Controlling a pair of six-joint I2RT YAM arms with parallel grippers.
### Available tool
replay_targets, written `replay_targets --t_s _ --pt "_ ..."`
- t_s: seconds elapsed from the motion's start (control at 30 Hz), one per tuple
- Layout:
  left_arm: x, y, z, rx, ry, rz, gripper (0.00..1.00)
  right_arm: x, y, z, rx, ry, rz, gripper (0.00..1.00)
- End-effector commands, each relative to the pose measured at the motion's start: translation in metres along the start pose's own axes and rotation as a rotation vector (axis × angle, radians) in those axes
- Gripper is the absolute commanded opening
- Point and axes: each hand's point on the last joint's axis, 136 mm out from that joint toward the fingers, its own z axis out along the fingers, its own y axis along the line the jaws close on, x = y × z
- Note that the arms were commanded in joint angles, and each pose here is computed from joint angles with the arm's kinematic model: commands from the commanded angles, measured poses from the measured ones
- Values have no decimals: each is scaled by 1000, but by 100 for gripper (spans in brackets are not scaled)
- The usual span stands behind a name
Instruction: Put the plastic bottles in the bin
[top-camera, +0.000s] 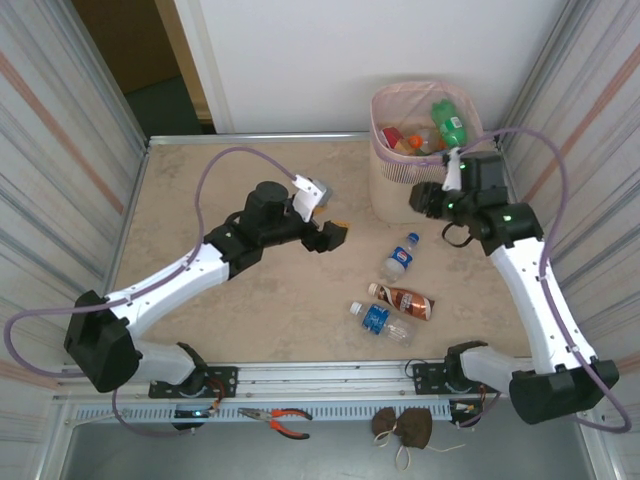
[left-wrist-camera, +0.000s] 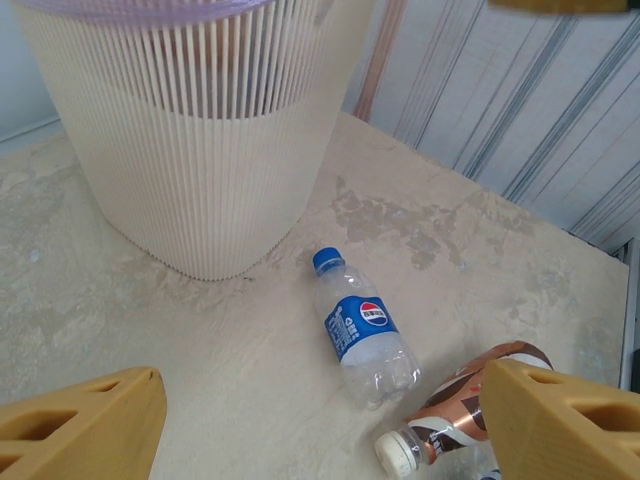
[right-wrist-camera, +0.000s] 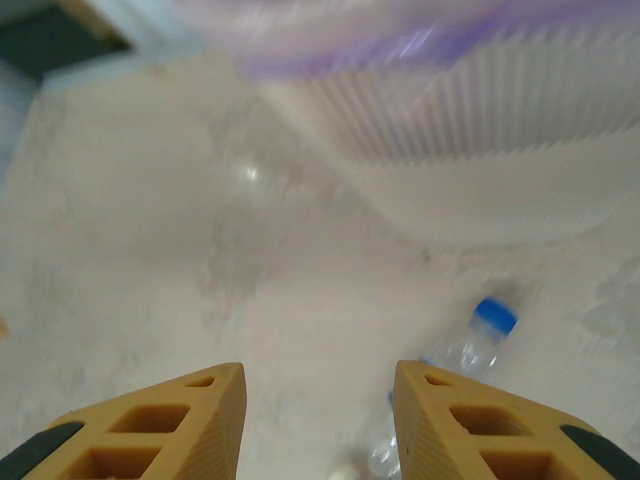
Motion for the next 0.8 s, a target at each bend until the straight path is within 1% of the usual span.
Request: replay_targets --t_s 0.0,0.23,0.43,0.63,0.77 --pt "-2 10 -20 -11 -16 -59 82 39 9 5 21 126 -116 42" --pt "8 53 -61 -98 -24 -200 81 108 41 31 27 373 -386 44" --pt "18 86 -101 -172 -2 -297 80 153 61 53 45 528 -595 47" --pt "28 117 -141 -236 -13 -379 80 195 63 72 108 695 -751 51" --pt "34 133 -161 -266 -35 -413 80 220 61 85 145 793 -823 53"
